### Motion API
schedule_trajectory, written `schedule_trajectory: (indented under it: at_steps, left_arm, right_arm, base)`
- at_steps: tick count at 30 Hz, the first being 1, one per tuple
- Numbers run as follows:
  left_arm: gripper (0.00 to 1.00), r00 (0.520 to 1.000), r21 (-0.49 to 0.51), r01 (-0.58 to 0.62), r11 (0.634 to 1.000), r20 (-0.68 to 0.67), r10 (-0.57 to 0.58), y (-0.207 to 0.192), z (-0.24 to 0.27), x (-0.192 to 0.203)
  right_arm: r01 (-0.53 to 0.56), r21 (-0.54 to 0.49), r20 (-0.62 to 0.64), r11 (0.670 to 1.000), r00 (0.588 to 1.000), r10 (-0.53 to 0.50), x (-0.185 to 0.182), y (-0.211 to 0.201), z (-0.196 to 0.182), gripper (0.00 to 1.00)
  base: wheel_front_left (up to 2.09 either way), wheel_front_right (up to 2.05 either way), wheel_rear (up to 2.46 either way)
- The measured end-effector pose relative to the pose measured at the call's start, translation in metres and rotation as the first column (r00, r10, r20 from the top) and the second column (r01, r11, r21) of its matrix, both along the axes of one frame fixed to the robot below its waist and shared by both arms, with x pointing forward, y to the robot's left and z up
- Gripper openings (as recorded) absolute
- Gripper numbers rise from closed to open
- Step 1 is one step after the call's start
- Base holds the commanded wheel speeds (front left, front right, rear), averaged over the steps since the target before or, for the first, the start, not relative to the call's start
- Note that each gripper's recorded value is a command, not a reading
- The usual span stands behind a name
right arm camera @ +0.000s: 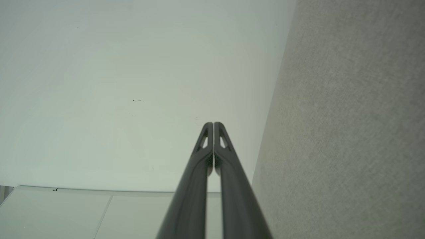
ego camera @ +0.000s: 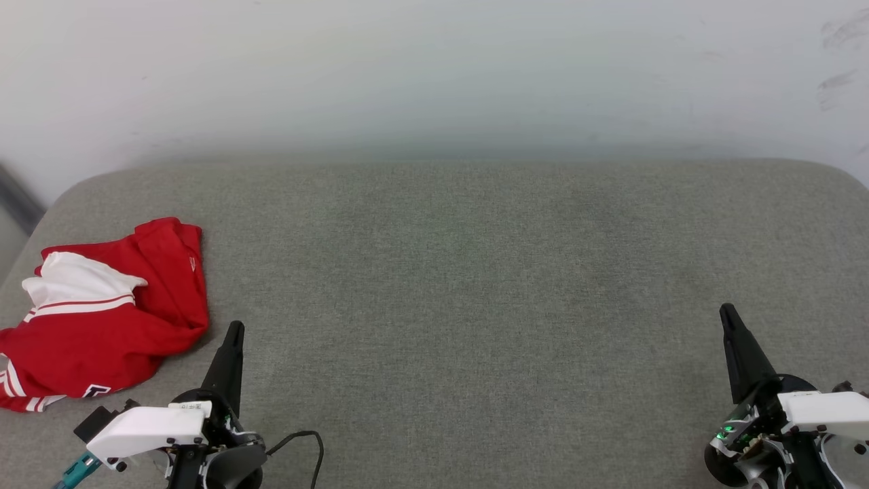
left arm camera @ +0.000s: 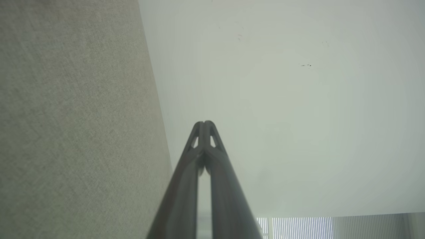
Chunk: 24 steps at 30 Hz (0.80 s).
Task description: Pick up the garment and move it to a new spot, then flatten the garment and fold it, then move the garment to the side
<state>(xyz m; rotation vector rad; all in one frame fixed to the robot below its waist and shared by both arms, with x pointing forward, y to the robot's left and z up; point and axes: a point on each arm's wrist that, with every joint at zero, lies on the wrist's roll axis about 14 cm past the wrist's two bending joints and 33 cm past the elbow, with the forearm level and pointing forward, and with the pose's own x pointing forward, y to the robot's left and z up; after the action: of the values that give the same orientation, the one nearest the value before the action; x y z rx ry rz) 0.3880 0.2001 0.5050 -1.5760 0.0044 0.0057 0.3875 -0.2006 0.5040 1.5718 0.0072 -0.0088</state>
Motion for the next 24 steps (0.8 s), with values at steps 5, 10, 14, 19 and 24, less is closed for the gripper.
schedule_trajectory:
  at_steps: [5, 10, 14, 19, 24]
  left_arm:
    - [1.00, 0.999, -0.004, 0.000, 1.000, -0.038, 0.000, -0.001, -0.013, -0.005]
    - [1.00, 0.999, 0.001, 0.000, 1.000, -0.047, 0.000, -0.005, -0.016, -0.008]
    - [1.00, 0.999, 0.026, 0.005, 1.000, -0.034, -0.004, -0.010, -0.011, -0.007]
    - [1.00, 1.000, 0.097, 0.012, 0.995, -0.020, -0.010, -0.014, -0.006, -0.006]
    - [1.00, 1.000, 0.198, 0.023, 0.980, -0.011, -0.021, -0.019, -0.003, -0.005]
  right_arm:
    - [0.001, 0.003, -0.038, 1.000, 0.999, -0.001, -0.005, 0.000, -0.013, 1.00]
    - [0.008, -0.002, -0.048, 1.000, 0.999, -0.008, -0.009, 0.001, -0.016, 1.00]
    - [0.012, -0.024, -0.041, 1.000, 0.999, -0.013, -0.009, 0.003, -0.014, 1.00]
    - [0.014, -0.083, -0.039, 0.996, 0.999, -0.017, -0.010, 0.004, -0.013, 1.00]
    - [0.017, -0.182, -0.030, 0.983, 0.999, -0.023, -0.009, 0.004, -0.009, 1.00]
  base:
    - [0.00, 0.00, 0.00]
    - [0.00, 0.00, 0.00]
    - [0.00, 0.00, 0.00]
    - [0.00, 0.00, 0.00]
    - [0.00, 0.00, 0.00]
